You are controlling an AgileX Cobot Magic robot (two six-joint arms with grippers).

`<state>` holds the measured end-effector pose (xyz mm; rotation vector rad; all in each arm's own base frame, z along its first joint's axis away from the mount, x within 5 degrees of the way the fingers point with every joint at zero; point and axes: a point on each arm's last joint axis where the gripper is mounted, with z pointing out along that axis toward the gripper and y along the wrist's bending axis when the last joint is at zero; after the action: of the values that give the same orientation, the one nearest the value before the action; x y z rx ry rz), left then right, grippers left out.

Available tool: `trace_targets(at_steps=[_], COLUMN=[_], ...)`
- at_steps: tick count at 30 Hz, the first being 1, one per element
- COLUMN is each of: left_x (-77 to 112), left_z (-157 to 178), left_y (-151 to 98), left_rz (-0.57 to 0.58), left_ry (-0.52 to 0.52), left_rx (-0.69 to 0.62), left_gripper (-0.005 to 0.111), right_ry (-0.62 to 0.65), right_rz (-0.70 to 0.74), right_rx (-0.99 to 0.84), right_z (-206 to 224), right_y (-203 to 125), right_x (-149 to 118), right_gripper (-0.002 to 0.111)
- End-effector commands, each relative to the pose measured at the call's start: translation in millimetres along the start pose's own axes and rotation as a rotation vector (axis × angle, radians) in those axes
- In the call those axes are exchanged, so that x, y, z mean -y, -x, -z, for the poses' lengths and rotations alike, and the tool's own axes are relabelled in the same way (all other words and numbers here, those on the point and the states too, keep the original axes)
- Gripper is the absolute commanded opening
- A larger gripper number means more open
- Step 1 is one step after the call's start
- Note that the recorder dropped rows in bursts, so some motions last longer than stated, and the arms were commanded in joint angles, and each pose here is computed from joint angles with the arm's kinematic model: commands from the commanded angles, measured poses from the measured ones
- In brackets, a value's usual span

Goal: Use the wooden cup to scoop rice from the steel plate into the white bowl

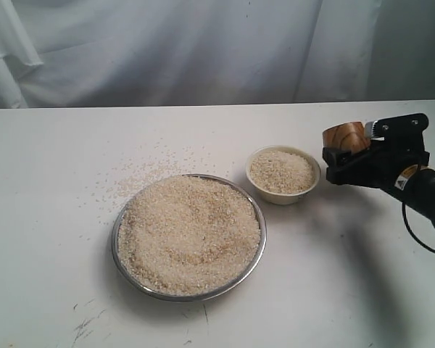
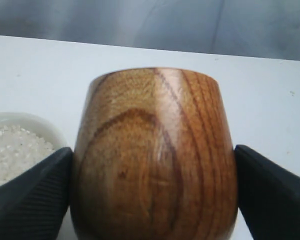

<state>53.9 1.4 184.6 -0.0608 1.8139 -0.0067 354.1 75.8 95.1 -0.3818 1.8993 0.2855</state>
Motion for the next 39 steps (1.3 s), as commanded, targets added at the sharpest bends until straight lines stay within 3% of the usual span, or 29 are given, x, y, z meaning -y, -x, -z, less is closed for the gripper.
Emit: trace_targets(at_steps=[1, 2, 4, 8, 16, 25, 32, 39], left_x=[0.1, 0.1, 0.1, 0.1, 0.1, 0.1, 0.1, 0.1], left_z=[0, 0, 0, 0, 0, 0, 0, 0], left_y=[0, 0, 0, 0, 0, 0, 0, 0], left_rz=[-0.001, -0.001, -0.001, -0.001, -0.001, -0.001, -0.001, -0.001], left_ry=[-0.003, -0.003, -0.003, -0.003, -0.003, -0.003, -0.003, -0.003], left_rx=[0.012, 0.012, 0.012, 0.012, 0.012, 0.012, 0.012, 0.012], left_gripper=[0.0, 0.0, 0.0, 0.0, 0.0, 0.0, 0.0, 0.0], right_ry=[0.019, 0.021, 0.012, -0.022, 0.071, 0.267, 0.388, 0.47], right_rz=[0.007, -0.002, -0.042, -0.11, -0.168, -0.182, -0.032, 0.013], right_rx=[0.017, 0.024, 0.028, -0.059, -0.093, 0.095, 0.252, 0.261], right_z=[11, 13, 19, 24, 37, 66, 78, 81], right_y=[25, 29, 41, 41, 38, 33, 38, 38], right_x=[-3, -3, -3, -1, -13, -37, -50, -57], right_gripper=[0.061, 0.058, 0.041, 0.0, 0.0, 0.0, 0.0, 0.0])
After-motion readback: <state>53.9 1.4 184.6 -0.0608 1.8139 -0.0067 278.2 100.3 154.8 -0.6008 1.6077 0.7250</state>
